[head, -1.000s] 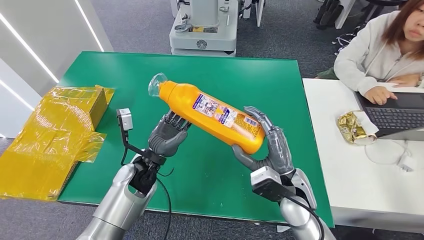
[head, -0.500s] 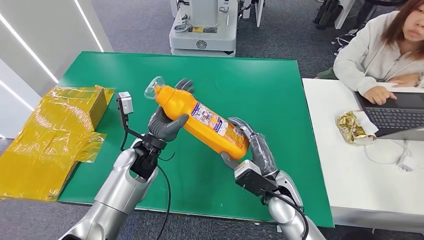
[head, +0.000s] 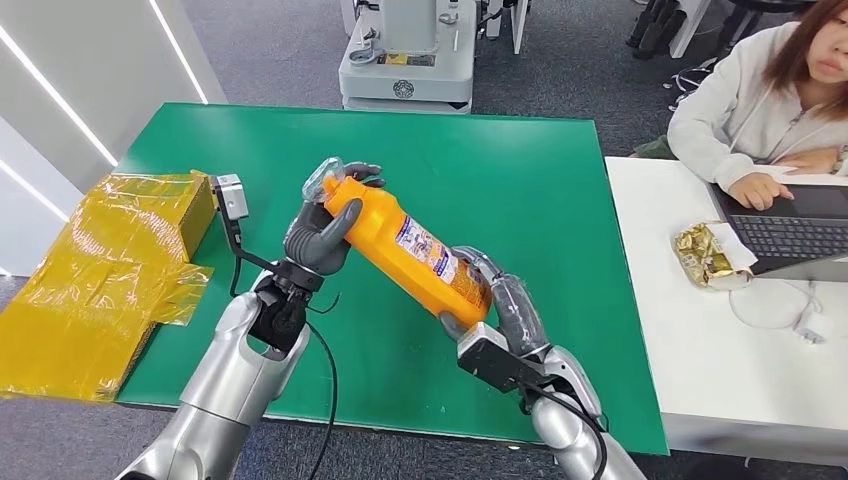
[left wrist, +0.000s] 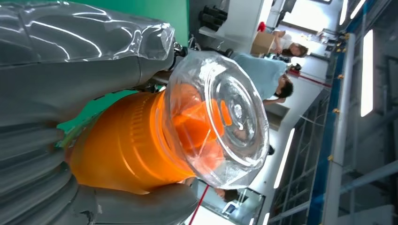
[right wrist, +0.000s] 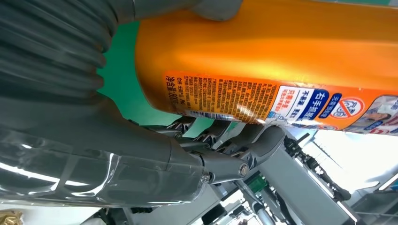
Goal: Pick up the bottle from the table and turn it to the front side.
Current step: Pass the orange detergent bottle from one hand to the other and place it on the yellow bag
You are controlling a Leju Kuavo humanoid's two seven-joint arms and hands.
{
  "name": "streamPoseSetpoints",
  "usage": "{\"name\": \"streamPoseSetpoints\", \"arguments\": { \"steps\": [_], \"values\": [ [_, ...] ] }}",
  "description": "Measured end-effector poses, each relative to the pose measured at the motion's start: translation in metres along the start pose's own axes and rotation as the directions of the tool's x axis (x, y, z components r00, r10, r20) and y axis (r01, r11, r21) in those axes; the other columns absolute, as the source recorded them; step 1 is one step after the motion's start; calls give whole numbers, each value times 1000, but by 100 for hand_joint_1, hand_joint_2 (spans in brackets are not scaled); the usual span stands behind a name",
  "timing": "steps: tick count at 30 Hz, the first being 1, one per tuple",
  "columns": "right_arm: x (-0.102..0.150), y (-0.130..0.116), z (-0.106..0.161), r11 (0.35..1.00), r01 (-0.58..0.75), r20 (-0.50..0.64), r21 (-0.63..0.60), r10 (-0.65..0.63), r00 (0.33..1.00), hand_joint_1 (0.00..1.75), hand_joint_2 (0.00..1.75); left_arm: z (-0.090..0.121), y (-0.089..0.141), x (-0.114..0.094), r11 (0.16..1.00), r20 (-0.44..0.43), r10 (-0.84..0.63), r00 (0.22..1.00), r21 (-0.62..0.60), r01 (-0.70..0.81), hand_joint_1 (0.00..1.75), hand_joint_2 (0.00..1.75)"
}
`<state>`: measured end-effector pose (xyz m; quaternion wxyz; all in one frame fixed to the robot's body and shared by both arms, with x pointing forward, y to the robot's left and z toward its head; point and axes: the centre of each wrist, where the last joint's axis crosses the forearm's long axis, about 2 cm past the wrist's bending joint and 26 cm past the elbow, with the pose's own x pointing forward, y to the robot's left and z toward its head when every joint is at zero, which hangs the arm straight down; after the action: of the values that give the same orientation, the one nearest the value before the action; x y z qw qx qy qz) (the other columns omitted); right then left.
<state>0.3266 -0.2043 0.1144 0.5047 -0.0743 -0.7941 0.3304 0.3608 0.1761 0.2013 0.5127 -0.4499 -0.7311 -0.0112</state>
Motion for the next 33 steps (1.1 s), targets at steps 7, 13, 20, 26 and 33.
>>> {"name": "streamPoseSetpoints", "arguments": {
  "steps": [7, 13, 20, 26, 33],
  "values": [
    [2, 3, 6, 1000, 2, -8, -2, -2, 1000, 175, 175, -2, -6, -3, 1000, -14, -8, 1000, -13, 8, 175, 175],
    [3, 2, 11, 1000, 10, -11, -16, -10, 1000, 0, 175, -5, -12, -7, 999, -24, -19, 1000, -33, 18, 175, 175],
    [12, -7, 16, 996, 43, 26, -80, -41, 999, 0, 175, -11, -5, -3, 933, -27, -358, 933, 32, 359, 175, 175],
    [19, -12, 20, 993, 58, 52, -105, -53, 997, 0, 175, -19, 1, 6, 842, -18, -535, 844, 61, 535, 175, 175],
    [31, -18, 25, 993, 50, 122, -109, -36, 992, 0, 175, -38, 24, 50, 91, -30, -995, 97, 166, 982, 175, 175]
  ]
}}
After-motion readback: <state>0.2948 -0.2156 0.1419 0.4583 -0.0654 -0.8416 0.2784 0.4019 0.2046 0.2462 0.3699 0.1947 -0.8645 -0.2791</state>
